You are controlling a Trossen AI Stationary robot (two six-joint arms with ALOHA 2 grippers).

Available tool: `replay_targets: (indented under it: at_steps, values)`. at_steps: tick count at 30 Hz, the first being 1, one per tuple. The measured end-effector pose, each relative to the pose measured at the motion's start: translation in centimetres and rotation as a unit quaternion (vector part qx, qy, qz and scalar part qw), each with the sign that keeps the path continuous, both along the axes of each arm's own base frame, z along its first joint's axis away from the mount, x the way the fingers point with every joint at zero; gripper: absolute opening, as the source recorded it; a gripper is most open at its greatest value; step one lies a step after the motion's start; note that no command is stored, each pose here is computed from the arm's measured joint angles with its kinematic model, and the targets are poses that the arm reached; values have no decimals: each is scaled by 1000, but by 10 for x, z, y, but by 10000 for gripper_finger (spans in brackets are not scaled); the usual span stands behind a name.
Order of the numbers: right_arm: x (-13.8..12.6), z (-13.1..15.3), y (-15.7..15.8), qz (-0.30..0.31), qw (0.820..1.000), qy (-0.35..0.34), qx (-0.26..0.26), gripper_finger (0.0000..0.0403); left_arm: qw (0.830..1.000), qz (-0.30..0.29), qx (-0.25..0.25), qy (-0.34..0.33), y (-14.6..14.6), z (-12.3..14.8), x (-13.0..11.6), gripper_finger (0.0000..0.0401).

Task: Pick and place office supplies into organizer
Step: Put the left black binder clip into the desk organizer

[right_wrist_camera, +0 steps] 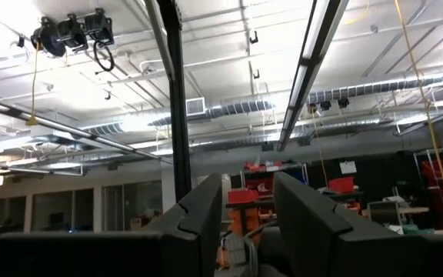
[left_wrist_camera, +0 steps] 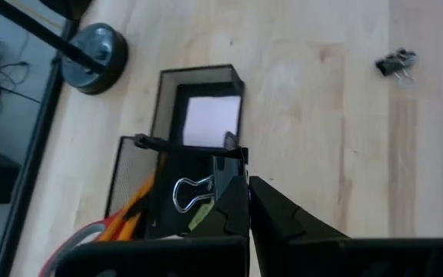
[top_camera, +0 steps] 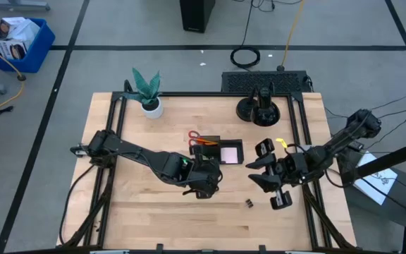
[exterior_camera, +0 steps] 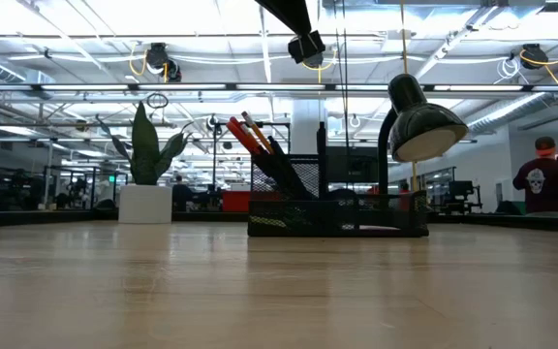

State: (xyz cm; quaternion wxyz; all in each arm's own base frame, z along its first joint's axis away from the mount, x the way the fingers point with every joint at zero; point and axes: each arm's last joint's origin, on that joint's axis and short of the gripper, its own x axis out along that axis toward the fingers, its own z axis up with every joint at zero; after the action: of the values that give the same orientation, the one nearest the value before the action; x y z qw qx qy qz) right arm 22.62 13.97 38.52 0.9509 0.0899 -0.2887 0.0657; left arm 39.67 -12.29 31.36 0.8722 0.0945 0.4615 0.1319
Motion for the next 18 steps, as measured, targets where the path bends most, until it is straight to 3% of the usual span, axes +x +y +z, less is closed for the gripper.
replay_targets:
  at_steps: [9,18]
  values:
    - [-9,9,-6,-18,1000,-18,-13,109,997,64,6,-32,8,1,2,0]
    - [-10,10,-7,-24,999,-18,-23,109,976,184,-51,-101,4,2,1,0]
